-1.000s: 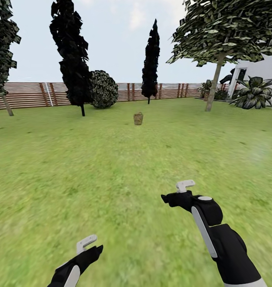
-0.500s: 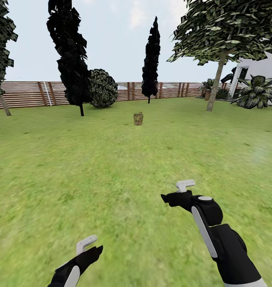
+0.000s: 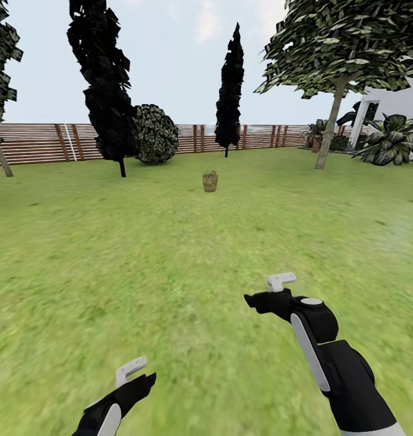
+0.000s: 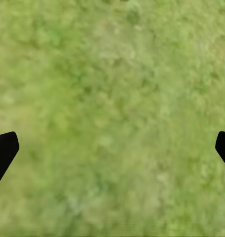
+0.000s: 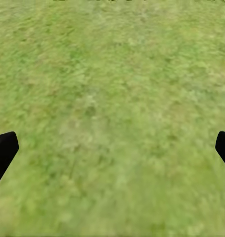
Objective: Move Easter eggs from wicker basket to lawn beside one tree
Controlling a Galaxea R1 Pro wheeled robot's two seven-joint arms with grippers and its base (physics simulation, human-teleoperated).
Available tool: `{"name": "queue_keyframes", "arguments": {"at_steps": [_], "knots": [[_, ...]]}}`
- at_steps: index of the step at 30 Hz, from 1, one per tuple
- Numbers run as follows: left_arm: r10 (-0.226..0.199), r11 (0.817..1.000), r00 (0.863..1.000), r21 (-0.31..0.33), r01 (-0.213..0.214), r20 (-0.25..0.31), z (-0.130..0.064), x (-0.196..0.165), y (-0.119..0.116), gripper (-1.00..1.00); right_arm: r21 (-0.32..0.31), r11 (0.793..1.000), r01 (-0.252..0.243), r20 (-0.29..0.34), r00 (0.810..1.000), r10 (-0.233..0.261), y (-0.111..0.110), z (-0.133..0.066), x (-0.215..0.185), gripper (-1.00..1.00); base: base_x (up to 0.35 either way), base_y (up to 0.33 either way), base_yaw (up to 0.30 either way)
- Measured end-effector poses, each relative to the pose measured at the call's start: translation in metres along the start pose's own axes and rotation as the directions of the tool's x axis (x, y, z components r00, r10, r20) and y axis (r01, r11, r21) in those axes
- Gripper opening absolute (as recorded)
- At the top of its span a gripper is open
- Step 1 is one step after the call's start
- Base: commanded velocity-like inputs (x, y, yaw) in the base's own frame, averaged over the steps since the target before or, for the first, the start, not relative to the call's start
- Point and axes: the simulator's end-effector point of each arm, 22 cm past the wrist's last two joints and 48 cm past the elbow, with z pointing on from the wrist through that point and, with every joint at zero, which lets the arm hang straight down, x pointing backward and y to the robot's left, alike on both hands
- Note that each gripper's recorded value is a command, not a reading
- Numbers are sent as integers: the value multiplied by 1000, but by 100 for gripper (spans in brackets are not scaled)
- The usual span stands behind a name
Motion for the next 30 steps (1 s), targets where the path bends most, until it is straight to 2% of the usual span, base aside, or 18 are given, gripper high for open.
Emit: {"name": "queue_keyframes", "arguments": {"at_steps": [14, 23, 30], "knots": [[1, 1000, 1000, -1, -1, 1, 0, -1, 1, 100, 3, 1000, 1, 2, 1000, -1, -1, 0, 0, 100, 338, 0, 0], [-8, 1000, 1000, 15, 7, 16, -1, -4, -8, 100, 3, 1000, 0, 1, 1000, 0, -1, 0, 0, 100, 128, 0, 0], [-3, 1000, 1000, 18, 3, 13, -1, -3, -9, 100, 8, 1000, 3, 1, 1000, -3, -3, 0, 0, 100, 274, 0, 0]]}}
